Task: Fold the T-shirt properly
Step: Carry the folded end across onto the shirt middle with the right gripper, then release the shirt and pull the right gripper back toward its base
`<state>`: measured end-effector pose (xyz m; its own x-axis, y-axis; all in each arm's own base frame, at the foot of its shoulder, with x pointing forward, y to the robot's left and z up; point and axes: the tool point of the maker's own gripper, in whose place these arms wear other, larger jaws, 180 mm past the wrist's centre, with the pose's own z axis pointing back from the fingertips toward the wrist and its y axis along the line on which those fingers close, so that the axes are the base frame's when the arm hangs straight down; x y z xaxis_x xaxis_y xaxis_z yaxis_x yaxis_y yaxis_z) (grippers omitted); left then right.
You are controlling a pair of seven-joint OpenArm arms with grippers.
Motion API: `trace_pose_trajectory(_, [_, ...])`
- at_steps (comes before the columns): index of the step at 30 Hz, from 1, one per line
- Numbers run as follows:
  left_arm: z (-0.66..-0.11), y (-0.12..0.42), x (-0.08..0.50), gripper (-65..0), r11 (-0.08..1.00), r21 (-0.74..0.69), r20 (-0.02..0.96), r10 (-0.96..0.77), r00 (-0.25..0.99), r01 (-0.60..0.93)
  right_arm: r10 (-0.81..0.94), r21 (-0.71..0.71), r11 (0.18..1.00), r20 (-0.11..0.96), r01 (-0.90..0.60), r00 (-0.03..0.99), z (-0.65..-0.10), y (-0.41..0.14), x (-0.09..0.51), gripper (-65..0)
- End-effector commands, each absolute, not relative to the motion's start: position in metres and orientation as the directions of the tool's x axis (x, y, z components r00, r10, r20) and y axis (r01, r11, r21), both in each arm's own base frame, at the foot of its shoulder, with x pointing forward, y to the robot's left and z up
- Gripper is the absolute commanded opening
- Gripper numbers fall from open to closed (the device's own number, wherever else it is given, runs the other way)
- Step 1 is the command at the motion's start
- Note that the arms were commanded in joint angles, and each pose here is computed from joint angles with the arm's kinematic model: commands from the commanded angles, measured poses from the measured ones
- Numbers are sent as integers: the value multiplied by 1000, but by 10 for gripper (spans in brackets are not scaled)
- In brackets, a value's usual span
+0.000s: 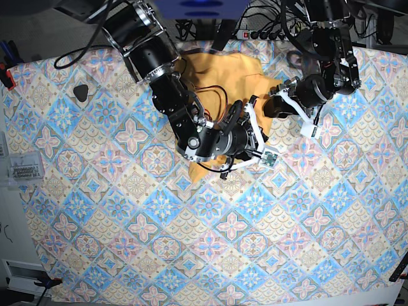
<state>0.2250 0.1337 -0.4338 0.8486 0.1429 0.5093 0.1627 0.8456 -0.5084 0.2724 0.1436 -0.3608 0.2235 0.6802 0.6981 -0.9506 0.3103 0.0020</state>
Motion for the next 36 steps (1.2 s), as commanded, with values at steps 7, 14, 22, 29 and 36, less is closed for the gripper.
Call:
trace_pose_trajectory(7, [-428,134,229,-465,842,-509,532,146,834,177,615,-6,307,764,-952,193,-339,158,286,-639])
trace_pose_trajectory(14, [-428,134,228,-465,842,-510,530,146,835,176,582,-31,324,794,-946,173,-325,158,299,-640])
trace_pose_trajectory(22, [-428,127,228,-465,834,-525,527,159,835,172,389,167,343,871,-924,301,-304,164,307,-640])
trace_pose_trajectory(29, [-427,128,229,-465,833,-528,529,167,832,169,346,276,354,849,-893,400,-341,170,301,-636])
trace_pose_trajectory(36, [-427,127,227,-465,830,-531,530,167,831,172,282,392,382,813,-837,509,-377,169,295,-608])
